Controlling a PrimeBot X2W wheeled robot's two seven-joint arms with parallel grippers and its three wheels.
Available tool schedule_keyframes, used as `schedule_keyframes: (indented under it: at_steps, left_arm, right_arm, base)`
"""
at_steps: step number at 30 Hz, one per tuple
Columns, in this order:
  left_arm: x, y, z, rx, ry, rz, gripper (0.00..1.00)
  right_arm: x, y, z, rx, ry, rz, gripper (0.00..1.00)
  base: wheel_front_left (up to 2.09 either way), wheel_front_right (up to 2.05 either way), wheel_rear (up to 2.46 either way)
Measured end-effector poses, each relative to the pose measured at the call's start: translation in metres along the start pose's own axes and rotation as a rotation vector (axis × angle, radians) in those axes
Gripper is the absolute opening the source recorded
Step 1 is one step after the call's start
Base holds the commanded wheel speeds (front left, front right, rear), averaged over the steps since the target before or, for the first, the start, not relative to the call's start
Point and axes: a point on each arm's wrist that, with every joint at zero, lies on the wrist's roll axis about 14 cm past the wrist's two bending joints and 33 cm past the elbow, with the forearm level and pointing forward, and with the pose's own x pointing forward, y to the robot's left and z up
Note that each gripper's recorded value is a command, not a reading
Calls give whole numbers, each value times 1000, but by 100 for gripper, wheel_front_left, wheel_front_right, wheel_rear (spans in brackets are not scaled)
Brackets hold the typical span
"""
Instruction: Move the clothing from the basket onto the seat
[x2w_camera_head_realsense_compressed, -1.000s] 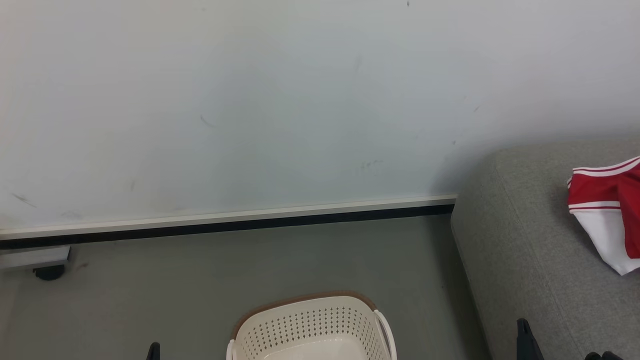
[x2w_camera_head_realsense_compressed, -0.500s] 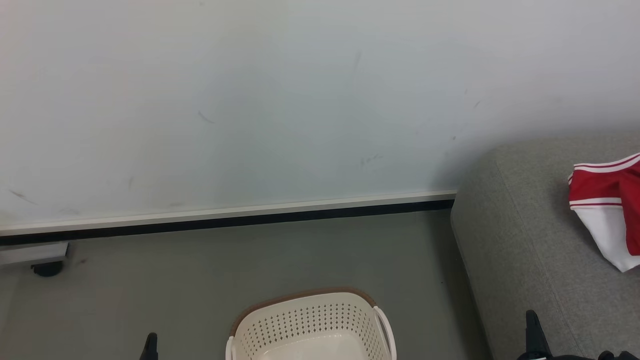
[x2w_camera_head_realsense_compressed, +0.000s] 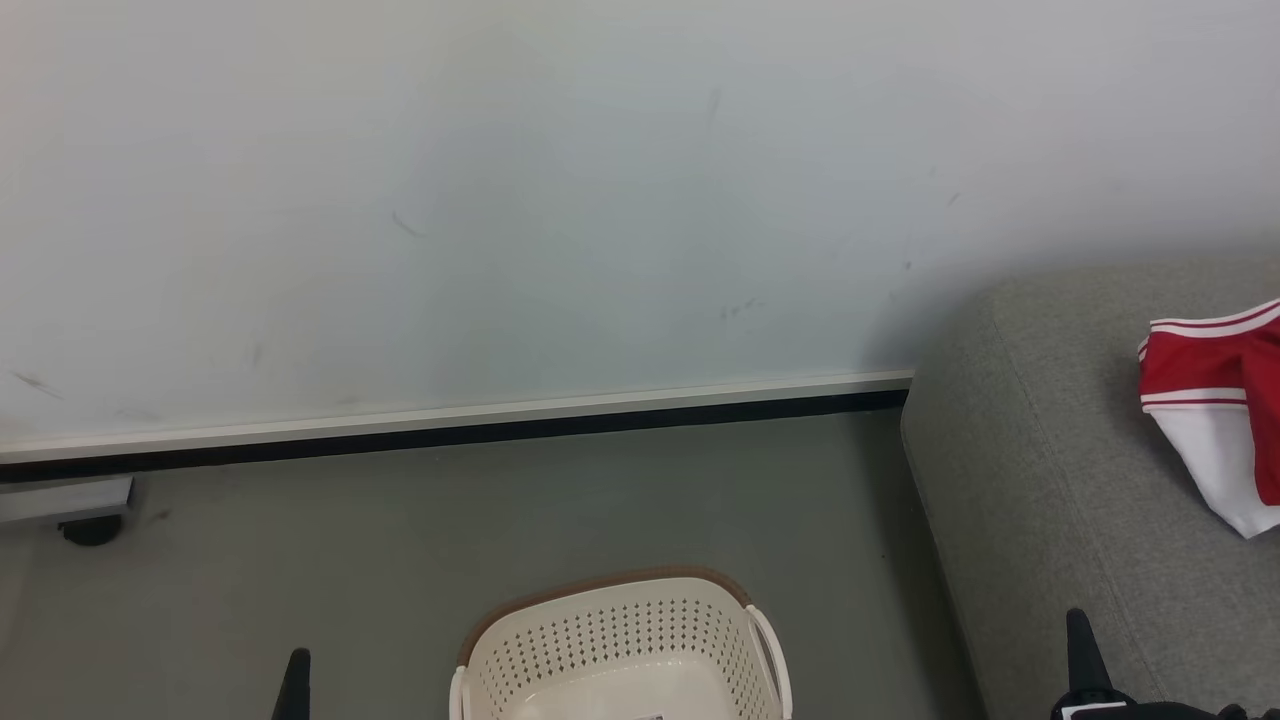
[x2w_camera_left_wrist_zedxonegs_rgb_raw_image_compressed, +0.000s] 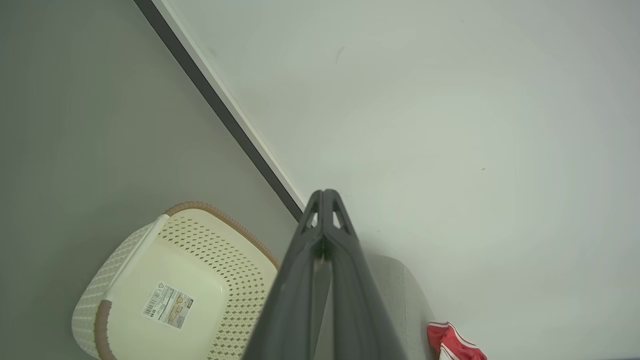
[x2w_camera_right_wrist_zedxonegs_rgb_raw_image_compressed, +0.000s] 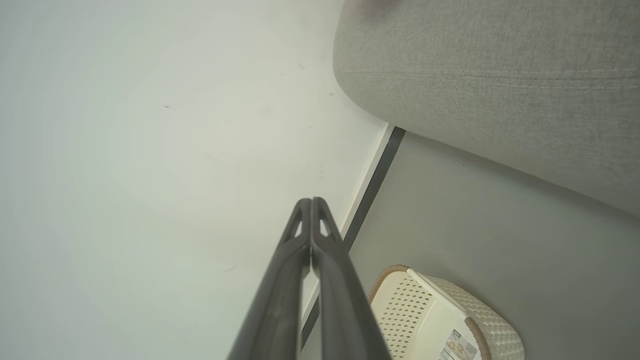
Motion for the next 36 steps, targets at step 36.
schedule_keyframes:
  at_steps: [36]
  left_arm:
    - [20, -13, 1, -302, 42, -52, 0]
  right_arm:
    - [11, 4, 17, 325, -36, 13, 0]
  base:
    - [0, 0, 0]
